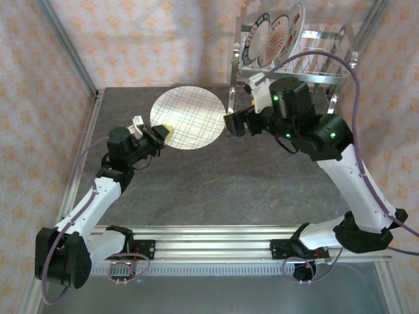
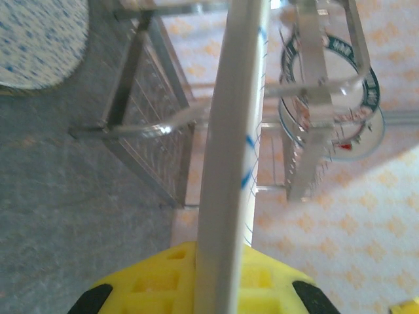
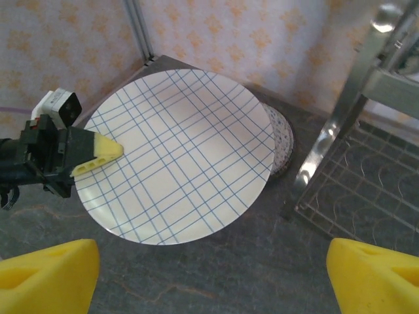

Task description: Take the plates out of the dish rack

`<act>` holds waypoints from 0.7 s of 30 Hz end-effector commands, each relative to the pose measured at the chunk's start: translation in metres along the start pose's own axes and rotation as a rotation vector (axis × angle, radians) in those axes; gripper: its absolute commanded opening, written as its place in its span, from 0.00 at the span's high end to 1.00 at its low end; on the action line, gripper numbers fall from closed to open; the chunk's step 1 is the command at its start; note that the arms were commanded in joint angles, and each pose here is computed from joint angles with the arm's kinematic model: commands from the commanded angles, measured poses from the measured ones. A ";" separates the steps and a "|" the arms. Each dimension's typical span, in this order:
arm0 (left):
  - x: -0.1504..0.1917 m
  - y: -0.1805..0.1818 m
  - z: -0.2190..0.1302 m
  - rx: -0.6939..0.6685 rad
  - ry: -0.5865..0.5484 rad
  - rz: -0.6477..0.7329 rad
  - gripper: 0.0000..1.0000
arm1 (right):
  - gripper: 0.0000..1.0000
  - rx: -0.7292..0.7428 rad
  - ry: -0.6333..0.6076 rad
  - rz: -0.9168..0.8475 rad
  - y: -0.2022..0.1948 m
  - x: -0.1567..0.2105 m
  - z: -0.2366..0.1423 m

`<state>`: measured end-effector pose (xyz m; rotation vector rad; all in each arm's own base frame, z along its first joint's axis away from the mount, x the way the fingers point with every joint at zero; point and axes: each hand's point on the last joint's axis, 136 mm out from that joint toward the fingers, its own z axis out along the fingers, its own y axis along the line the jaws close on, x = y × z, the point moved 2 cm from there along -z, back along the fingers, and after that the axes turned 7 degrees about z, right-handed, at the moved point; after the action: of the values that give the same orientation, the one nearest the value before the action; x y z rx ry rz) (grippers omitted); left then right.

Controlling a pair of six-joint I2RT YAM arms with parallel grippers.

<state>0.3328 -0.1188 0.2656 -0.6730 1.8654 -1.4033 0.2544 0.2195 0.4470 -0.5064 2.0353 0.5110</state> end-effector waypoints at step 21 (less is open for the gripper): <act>-0.088 0.073 0.083 -0.208 -0.203 0.081 1.00 | 0.06 0.037 -0.218 0.048 0.005 -0.042 0.022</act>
<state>0.4250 -0.0825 0.1594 -0.9317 2.0115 -1.0219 0.2834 0.2425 0.4649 -0.4219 1.8791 0.5209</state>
